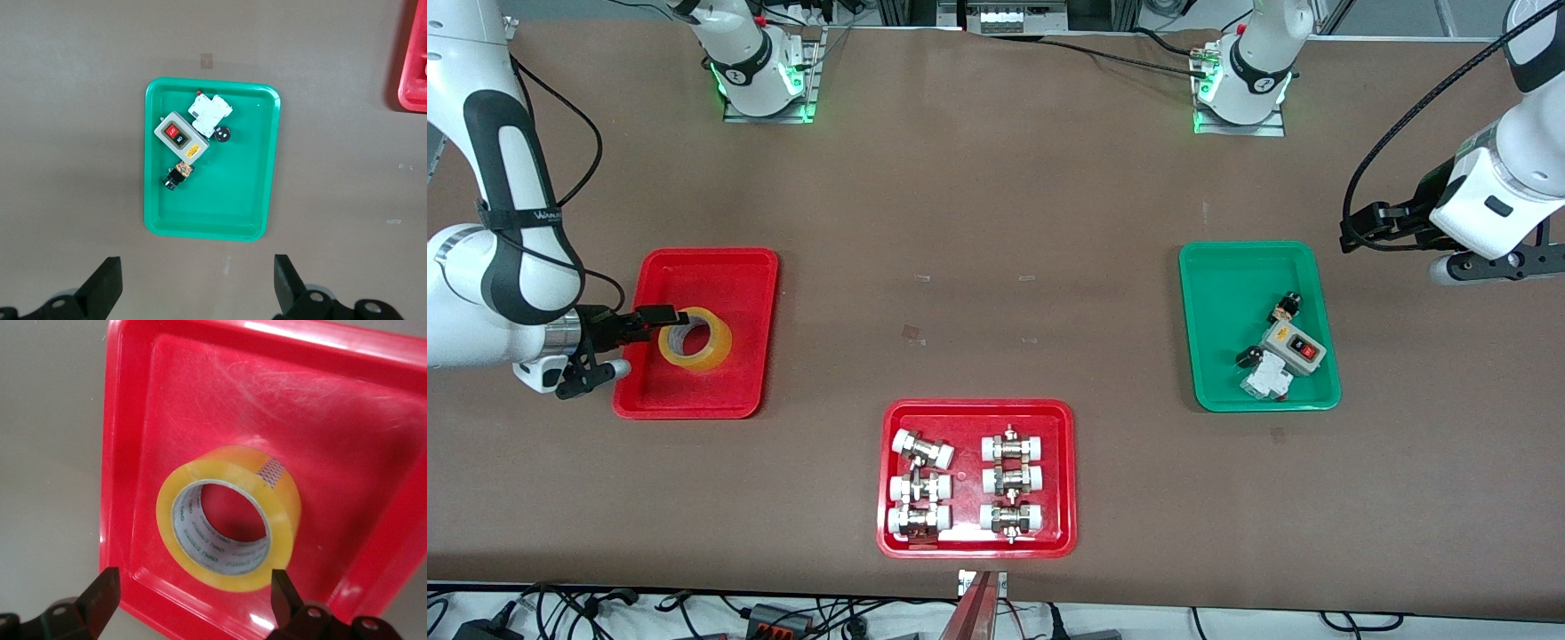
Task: Left arm passes tape to right arm into tray
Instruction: 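Open the right gripper and lift it away from the tape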
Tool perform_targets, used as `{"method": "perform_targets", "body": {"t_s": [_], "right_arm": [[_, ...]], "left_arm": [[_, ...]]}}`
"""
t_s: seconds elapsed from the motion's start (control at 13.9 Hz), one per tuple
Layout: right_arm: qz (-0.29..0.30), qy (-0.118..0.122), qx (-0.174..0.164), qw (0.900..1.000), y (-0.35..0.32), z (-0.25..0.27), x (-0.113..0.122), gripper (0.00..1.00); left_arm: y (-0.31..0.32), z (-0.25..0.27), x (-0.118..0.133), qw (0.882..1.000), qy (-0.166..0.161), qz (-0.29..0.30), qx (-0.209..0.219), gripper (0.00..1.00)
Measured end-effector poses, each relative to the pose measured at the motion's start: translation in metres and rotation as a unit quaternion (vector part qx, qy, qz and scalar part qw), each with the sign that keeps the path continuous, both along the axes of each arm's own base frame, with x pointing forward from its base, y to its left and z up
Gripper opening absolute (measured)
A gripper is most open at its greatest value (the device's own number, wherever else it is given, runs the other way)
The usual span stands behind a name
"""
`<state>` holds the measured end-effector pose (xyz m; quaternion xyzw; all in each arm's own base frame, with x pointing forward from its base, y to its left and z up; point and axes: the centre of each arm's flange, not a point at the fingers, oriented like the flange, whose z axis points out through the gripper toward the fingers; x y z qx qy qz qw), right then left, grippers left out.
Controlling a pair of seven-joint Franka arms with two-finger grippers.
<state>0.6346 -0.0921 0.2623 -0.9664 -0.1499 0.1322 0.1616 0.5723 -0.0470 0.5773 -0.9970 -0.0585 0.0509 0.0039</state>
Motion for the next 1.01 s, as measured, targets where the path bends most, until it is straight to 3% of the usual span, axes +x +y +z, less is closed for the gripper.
{"method": "perform_targets", "body": {"t_s": [0.22, 0.36, 0.72, 1.01], "right_arm": [[-0.001, -0.007, -0.035, 0.999, 0.007, 0.028, 0.002, 1.0], [-0.015, -0.03, -0.075, 0.997, 0.027, 0.069, 0.01, 1.0], [-0.096, -0.073, -0.156, 0.98, 0.086, 0.188, 0.015, 1.0], [-0.112, -0.102, -0.167, 0.974, 0.079, 0.268, 0.016, 1.0]], "left_arm": [[0.001, 0.0, 0.0, 1.0, 0.0, 0.0, 0.0, 1.0], [0.001, 0.0, 0.0, 1.0, 0.0, 0.001, 0.0, 1.0], [0.001, 0.0, 0.0, 1.0, 0.0, 0.001, 0.0, 1.0], [0.001, 0.0, 0.0, 1.0, 0.0, 0.001, 0.0, 1.0]]}}
